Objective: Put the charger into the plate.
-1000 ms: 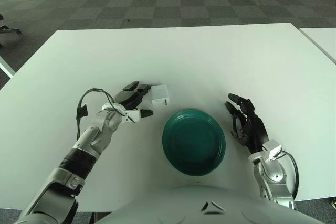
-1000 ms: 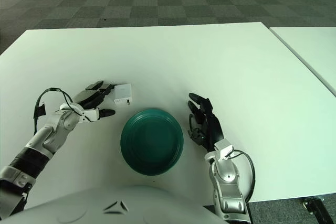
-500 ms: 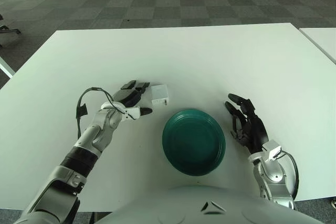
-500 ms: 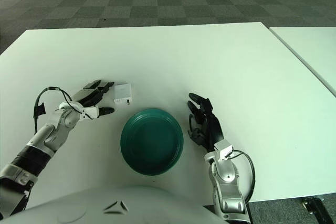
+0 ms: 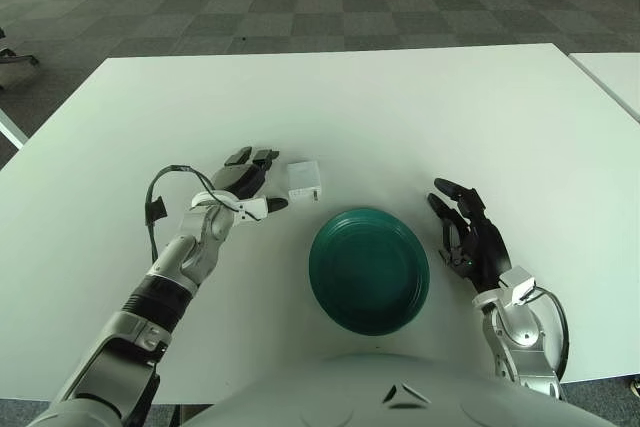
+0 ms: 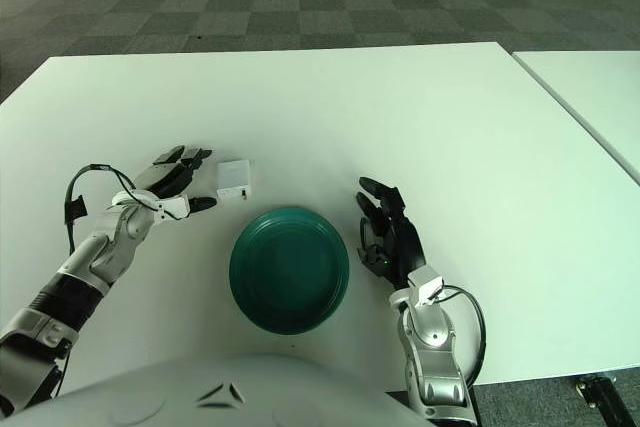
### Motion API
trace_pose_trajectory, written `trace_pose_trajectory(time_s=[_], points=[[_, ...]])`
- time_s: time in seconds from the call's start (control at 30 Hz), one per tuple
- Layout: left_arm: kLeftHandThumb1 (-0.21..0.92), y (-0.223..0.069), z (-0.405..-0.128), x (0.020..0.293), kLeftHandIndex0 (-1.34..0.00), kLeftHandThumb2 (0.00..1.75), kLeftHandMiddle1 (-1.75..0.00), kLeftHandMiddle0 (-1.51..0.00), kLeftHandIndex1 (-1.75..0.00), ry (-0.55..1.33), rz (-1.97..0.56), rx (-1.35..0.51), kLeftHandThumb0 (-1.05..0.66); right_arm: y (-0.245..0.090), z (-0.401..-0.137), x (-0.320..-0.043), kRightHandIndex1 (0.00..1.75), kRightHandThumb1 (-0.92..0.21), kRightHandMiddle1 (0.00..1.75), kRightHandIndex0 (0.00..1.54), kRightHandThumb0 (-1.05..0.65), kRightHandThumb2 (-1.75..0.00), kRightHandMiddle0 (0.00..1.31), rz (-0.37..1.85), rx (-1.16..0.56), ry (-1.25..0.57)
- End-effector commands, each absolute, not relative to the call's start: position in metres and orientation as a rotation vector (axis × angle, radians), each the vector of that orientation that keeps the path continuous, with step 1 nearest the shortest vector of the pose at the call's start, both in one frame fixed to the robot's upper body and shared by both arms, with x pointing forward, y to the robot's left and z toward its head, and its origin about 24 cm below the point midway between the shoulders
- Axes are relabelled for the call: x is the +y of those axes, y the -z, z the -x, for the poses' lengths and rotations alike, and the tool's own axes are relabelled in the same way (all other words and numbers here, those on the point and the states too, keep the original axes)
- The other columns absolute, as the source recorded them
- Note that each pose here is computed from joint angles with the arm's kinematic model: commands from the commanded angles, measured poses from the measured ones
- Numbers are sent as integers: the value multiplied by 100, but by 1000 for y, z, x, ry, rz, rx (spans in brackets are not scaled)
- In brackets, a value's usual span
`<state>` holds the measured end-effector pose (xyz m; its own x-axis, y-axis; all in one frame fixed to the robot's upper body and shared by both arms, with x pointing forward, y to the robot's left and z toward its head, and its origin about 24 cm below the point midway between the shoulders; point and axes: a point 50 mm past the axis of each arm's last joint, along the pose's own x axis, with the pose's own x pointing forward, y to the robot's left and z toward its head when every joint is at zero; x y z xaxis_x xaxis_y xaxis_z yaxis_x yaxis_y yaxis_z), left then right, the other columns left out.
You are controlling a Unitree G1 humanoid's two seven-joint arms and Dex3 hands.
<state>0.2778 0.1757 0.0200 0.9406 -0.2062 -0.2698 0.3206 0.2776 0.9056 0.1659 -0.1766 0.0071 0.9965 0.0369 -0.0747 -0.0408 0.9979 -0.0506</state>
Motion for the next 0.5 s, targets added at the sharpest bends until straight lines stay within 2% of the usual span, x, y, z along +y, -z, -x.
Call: trace_pose_trajectory(time_s=[0.0,0.3,0.37,0.47], points=[[92,-28,-283,178,0,38,-11,-21,-104,320,-1238,74,-105,22,-152,-180,7,-92,81,38,-79,-76,0,45,250,-22],[92,-35,-285,175,0,38,-16,-24,-128,319,-1244,53,-105,23,-154,-179,7,-92,80,38,-79,-77,0,48,249,-26],[92,-37,-286,175,0,40,-37,-15,-134,322,-1251,48,-105,23,-154,-179,7,-92,79,37,-80,-78,0,50,248,-28],[92,-39,-287,174,0,41,-59,-5,-138,328,-1259,40,-105,23,-154,-178,6,-92,79,37,-80,-78,0,50,248,-29]])
